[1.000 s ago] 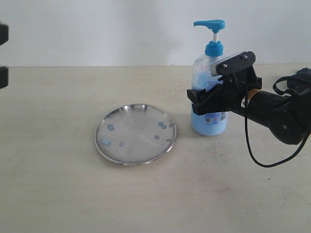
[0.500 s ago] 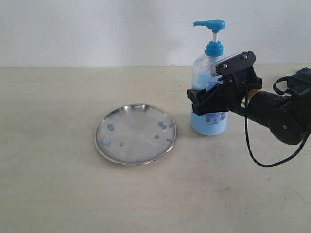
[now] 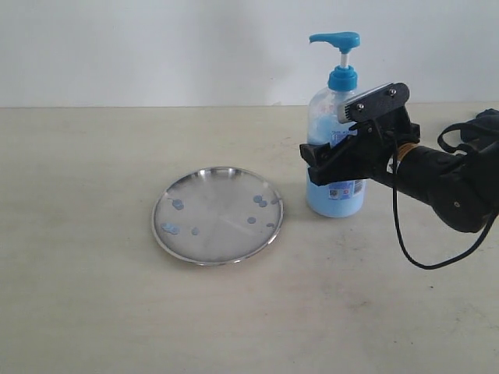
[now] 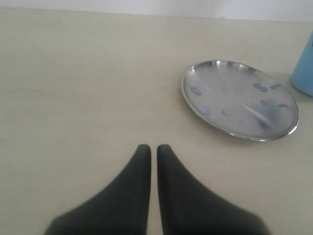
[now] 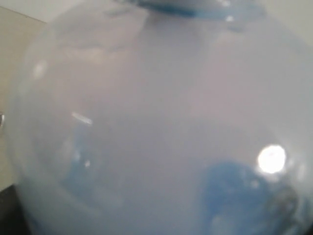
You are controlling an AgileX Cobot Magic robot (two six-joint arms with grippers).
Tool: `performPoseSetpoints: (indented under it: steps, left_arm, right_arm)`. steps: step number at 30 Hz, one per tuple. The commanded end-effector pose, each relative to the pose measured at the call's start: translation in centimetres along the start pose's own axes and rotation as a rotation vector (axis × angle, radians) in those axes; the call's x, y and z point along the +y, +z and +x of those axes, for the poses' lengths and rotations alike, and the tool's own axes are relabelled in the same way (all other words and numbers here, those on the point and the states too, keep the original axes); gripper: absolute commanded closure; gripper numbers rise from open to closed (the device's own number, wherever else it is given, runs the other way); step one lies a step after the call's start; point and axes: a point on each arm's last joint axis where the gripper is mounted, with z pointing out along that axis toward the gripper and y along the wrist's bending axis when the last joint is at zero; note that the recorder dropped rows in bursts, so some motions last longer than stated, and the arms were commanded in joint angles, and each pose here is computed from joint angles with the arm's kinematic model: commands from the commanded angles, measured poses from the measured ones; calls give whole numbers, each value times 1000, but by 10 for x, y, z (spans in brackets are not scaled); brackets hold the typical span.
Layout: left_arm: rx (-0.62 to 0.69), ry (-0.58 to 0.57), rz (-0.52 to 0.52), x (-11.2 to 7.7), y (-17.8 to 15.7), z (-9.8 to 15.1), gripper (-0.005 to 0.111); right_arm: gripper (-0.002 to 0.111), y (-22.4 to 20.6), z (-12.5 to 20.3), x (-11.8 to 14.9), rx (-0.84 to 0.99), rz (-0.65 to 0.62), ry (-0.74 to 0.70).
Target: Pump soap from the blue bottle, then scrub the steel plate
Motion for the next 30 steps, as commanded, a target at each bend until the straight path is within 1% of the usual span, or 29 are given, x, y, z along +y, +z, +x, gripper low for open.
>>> performPoseSetpoints:
  steps: [1,2,3,9,12,13,18,21,24,28,29,30]
  left_arm:
    - [30,-37,-12,1,0,4,102]
    - [30,-37,-12,1,0,4,102]
    - [27,-37,-9,1,0,3,102]
    - [24,-37,-4,1,0,3,102]
    - [23,-37,-2,0,0,3,102]
    - [21,-34,-2,0,0,3,102]
    - [18,-34,2,0,0,3,102]
    - [16,-30,2,0,0,2,102]
    - [16,-30,2,0,0,2,102]
    - [16,-30,2,0,0,2,102]
    - [16,-30,2,0,0,2,102]
    - [15,-26,1,0,0,2,102]
  right_arm:
    - [39,-1,3,1,11,-1,-21]
    - [12,-1,2,1,-3,-1,-21]
    - [5,-1,1,1,-10,-2,-21]
    - [6,-3,-3,0,-8,2,-17]
    - [6,-16,-16,-3,99,25,-32]
    - [6,-27,-25,-6,175,43,-40]
    - [6,-62,-66,-10,183,92,-37]
    - [6,-87,-87,-12,181,127,2]
    - [6,-116,-109,-12,155,162,70]
    - [6,-153,-128,-6,168,187,106]
    - [7,-164,-131,-3,177,188,131]
    - [11,-172,-133,-2,187,190,153]
